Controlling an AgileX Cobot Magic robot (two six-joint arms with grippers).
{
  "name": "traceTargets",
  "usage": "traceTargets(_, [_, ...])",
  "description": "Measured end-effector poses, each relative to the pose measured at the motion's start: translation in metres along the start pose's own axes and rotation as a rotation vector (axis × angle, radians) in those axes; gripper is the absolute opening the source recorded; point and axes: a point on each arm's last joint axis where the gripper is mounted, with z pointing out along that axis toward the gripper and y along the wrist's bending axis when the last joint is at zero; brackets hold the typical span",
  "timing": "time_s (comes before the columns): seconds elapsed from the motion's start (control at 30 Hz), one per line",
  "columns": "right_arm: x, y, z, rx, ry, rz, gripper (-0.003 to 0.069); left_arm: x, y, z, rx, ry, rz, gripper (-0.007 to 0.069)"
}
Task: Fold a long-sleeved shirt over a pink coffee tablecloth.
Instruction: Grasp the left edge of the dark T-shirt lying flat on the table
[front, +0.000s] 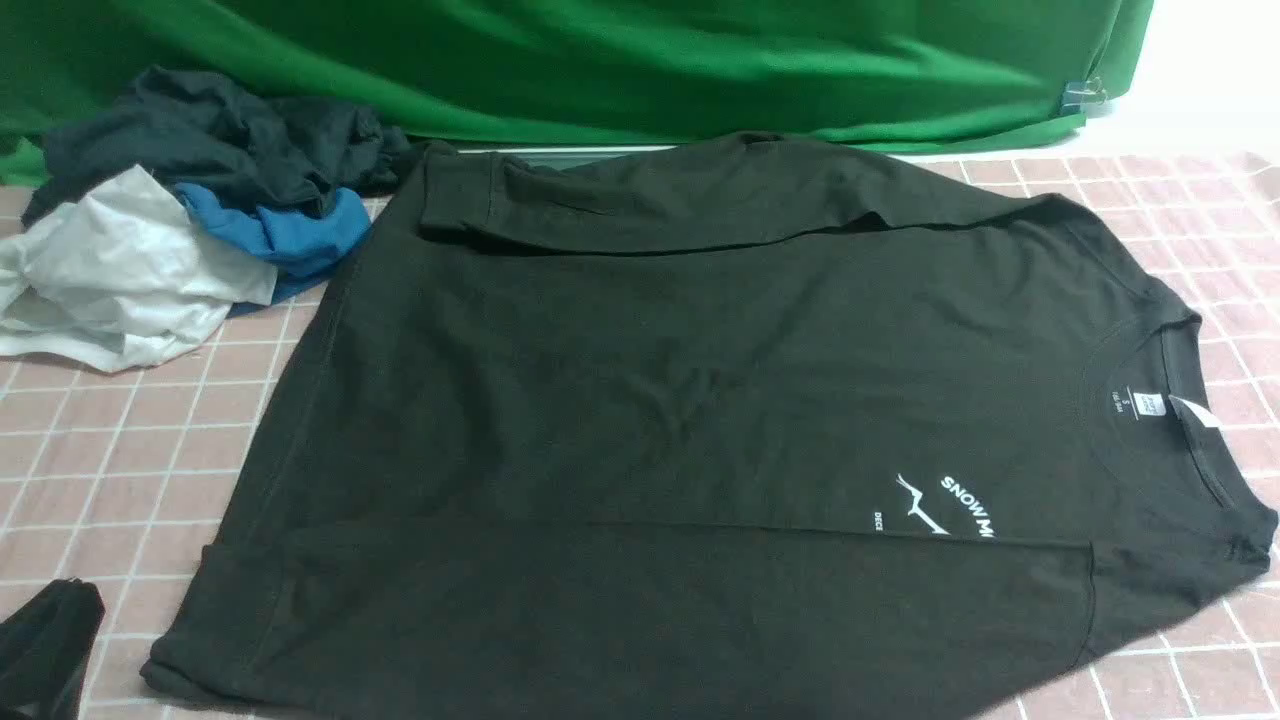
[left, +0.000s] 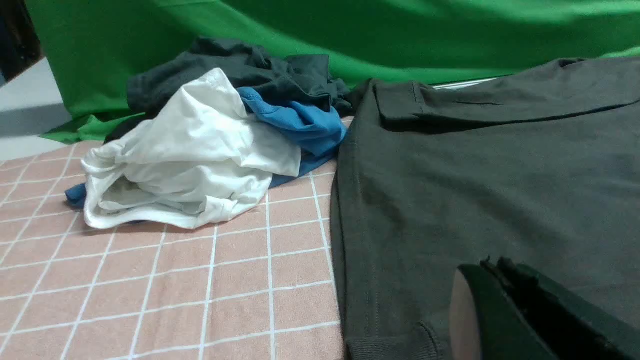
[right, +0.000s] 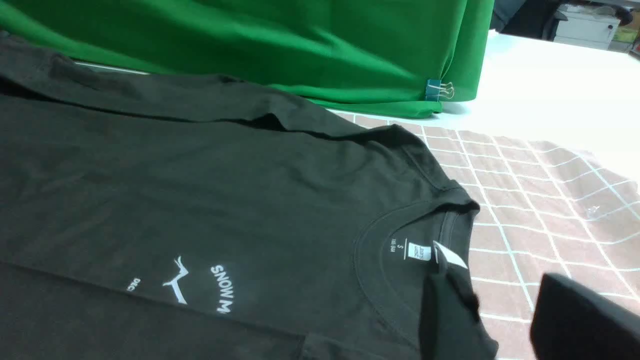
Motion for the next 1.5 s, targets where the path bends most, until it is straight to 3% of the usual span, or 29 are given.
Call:
traceTargets(0.93, [0.000,0.000,0.000,0.000,0.000,0.000,0.0240,-0.001,0.000,0.000,-0.003,-0.014,-0.018,0.0022])
traceTargets(1.1, [0.000,0.000,0.000,0.000,0.000,0.000,0.0240,-0.015,0.003,-0.001,0.012,-0.165,-0.548,0.0022])
traceTargets(1.2, [0.000,0.000,0.000,0.000,0.000,0.000,0.0240,-0.019,0.007,-0.002,-0.004,-0.227,-0.676,0.0022])
traceTargets(1.4, [0.000,0.000,0.000,0.000,0.000,0.000,0.0240,-0.022,0.011,-0.004,-0.041,-0.281,-0.625,0.0022])
traceTargets(1.5, [0.000,0.000,0.000,0.000,0.000,0.000,0.0240,-0.023,0.011,-0.004,-0.033,-0.284,-0.685,0.0022])
